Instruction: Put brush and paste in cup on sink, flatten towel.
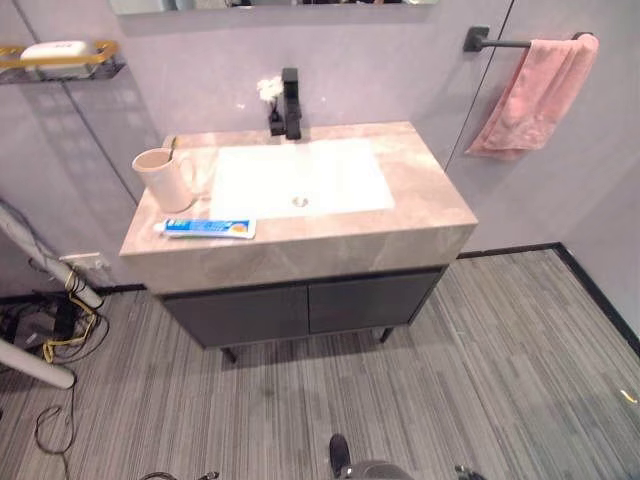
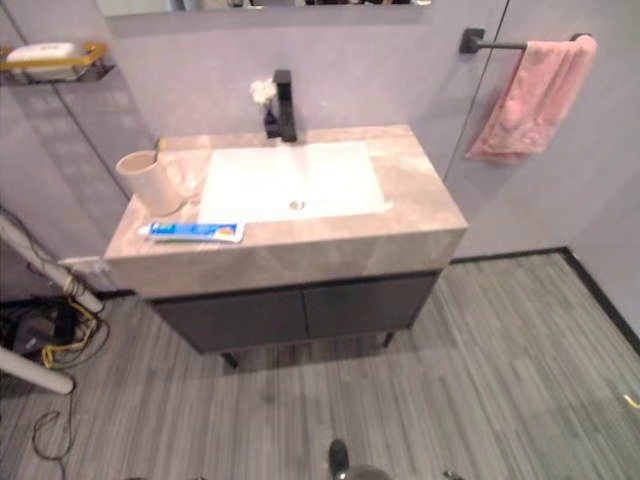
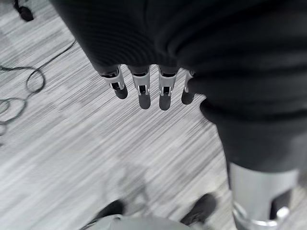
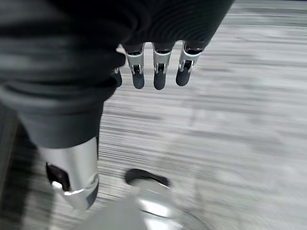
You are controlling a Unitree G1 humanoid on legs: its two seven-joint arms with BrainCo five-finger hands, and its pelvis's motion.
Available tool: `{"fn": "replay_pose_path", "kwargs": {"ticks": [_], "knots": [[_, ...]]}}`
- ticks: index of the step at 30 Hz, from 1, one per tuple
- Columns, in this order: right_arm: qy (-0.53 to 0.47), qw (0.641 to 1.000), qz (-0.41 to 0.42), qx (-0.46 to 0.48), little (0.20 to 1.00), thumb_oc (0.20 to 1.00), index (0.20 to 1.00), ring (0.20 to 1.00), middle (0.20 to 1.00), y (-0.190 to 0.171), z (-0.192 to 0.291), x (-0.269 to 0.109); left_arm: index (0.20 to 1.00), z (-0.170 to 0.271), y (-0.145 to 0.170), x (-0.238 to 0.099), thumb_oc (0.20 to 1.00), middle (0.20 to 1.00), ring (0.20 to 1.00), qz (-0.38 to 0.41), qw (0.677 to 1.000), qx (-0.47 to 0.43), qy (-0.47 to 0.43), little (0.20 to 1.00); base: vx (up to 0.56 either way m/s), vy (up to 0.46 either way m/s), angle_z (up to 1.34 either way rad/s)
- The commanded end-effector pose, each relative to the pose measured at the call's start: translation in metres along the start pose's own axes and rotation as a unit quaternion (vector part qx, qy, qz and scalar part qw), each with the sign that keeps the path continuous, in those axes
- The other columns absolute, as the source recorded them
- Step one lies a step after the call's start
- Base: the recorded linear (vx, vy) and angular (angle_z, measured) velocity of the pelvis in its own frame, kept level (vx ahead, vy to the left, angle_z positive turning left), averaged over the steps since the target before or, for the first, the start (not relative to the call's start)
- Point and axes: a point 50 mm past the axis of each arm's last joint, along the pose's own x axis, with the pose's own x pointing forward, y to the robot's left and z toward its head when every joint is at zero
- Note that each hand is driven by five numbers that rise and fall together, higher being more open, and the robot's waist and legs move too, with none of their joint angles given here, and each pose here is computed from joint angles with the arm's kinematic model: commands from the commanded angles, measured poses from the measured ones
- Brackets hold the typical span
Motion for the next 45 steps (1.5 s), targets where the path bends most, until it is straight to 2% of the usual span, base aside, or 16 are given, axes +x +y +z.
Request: {"fn": "replay_pose_path", "kwargs": {"ticks": [1,5,12,16,30,38,39,40,41,42,44,45], "knots": [[-0.017,0.999,-0.036,-0.033,1.000,1.000,1.000,1.000,1.000,-0.022,0.011,0.001,1.000,0.035,0.035,0.003,1.000,1.000,1.000,0.047,0.997,0.035,-0.056,1.000,0.23,-0.185,0.35],[-0.014,0.997,-0.059,-0.046,1.000,1.000,1.000,1.000,1.000,-0.031,0.010,0.000,1.000,0.054,0.038,0.003,1.000,1.000,1.000,0.061,0.992,0.066,-0.088,1.000,0.26,-0.037,0.19],[-0.048,0.993,-0.052,-0.098,1.000,1.000,1.000,1.000,1.000,-0.029,0.027,0.002,1.000,0.028,0.033,0.002,1.000,1.000,1.000,0.054,0.995,0.066,-0.052,1.000,0.24,0.144,-0.22],[-0.060,0.993,-0.053,-0.085,1.000,1.000,1.000,1.000,1.000,-0.028,0.033,0.002,1.000,0.018,0.029,0.001,1.000,1.000,1.000,0.044,0.994,0.091,-0.038,1.000,0.16,0.234,-0.49],[-0.106,0.983,-0.043,-0.144,1.000,1.000,1.000,1.000,1.000,-0.014,0.064,0.005,1.000,0.026,0.045,-0.001,1.000,1.000,1.000,0.070,0.983,0.148,-0.081,1.000,0.01,0.189,0.00],[-0.098,0.980,-0.072,-0.156,1.000,1.000,1.000,1.000,1.000,-0.027,0.056,0.004,1.000,0.036,0.061,-0.017,1.000,1.000,1.000,0.085,0.948,0.249,-0.181,1.000,0.02,-0.020,0.48],[-0.092,0.979,-0.082,-0.161,1.000,1.000,1.000,1.000,1.000,-0.035,0.051,0.003,1.000,0.038,0.067,-0.028,1.000,1.000,1.000,0.076,0.928,0.289,-0.222,1.000,0.06,-0.034,0.20],[-0.091,0.979,-0.081,-0.161,1.000,1.000,1.000,1.000,1.000,-0.034,0.051,0.003,1.000,0.037,0.068,-0.028,1.000,1.000,1.000,0.076,0.928,0.289,-0.221,1.000,0.12,-0.049,0.11],[-0.083,0.978,-0.091,-0.168,1.000,1.000,1.000,1.000,1.000,-0.039,0.046,0.002,1.000,0.032,0.076,-0.043,1.000,1.000,1.000,0.073,0.907,0.332,-0.250,1.000,0.07,-0.025,0.16],[-0.083,0.978,-0.090,-0.168,1.000,1.000,1.000,1.000,1.000,-0.039,0.045,0.002,1.000,0.032,0.077,-0.043,1.000,1.000,1.000,0.073,0.907,0.332,-0.249,1.000,0.07,-0.037,0.17],[-0.069,0.978,-0.092,-0.176,1.000,1.000,1.000,1.000,1.000,-0.040,0.040,0.002,1.000,0.031,0.085,-0.056,1.000,1.000,1.000,0.073,0.882,0.376,-0.273,1.000,0.06,-0.027,0.02],[-0.065,0.976,-0.095,-0.187,1.000,1.000,1.000,1.000,1.000,-0.041,0.038,0.002,1.000,0.041,0.098,-0.077,1.000,1.000,1.000,0.083,0.852,0.412,-0.313,1.000,0.10,-0.025,0.08]]}}
